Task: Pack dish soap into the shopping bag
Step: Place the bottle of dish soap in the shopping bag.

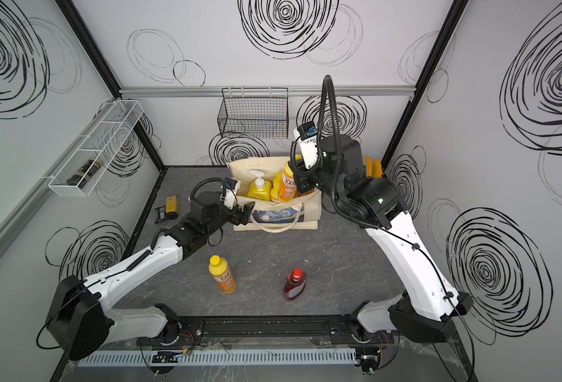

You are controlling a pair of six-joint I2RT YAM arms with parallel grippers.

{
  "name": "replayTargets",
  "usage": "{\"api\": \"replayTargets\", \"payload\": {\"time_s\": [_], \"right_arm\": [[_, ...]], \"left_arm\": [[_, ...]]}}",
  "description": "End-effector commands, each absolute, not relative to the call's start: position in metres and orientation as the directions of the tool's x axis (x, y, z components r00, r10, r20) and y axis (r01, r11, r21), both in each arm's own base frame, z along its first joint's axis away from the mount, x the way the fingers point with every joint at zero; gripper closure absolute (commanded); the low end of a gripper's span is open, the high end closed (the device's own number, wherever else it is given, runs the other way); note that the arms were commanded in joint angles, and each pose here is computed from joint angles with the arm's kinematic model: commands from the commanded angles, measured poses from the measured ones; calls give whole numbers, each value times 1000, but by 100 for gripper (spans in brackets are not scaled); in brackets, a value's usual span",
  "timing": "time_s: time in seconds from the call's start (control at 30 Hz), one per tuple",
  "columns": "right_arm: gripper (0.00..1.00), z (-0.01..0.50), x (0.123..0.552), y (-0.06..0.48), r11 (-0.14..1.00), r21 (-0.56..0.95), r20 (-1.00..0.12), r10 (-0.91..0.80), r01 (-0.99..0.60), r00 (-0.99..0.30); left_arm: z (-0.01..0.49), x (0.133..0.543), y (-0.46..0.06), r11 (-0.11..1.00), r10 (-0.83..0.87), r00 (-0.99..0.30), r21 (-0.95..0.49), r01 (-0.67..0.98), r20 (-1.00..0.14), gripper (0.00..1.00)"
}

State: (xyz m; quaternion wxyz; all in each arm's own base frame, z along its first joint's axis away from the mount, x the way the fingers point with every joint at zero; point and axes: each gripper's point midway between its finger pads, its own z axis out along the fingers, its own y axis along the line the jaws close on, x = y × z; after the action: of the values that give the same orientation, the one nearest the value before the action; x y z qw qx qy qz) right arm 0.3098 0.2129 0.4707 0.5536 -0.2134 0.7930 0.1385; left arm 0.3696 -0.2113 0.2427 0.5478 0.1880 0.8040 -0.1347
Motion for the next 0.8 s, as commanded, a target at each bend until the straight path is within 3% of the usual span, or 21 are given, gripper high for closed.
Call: {"api": "replayTargets", "payload": {"time_s": [0.0,0.77], "right_arm": [[84,522,324,202,899,-22,-989,-85,-437,-124],[84,454,412,211,935,-104,-977,-161,-339,-143]], "left_arm": [[245,368,-222,877,184,-322,8,480,-929,6],[259,364,-218,884,161,-288,8,467,-944,5]]}}
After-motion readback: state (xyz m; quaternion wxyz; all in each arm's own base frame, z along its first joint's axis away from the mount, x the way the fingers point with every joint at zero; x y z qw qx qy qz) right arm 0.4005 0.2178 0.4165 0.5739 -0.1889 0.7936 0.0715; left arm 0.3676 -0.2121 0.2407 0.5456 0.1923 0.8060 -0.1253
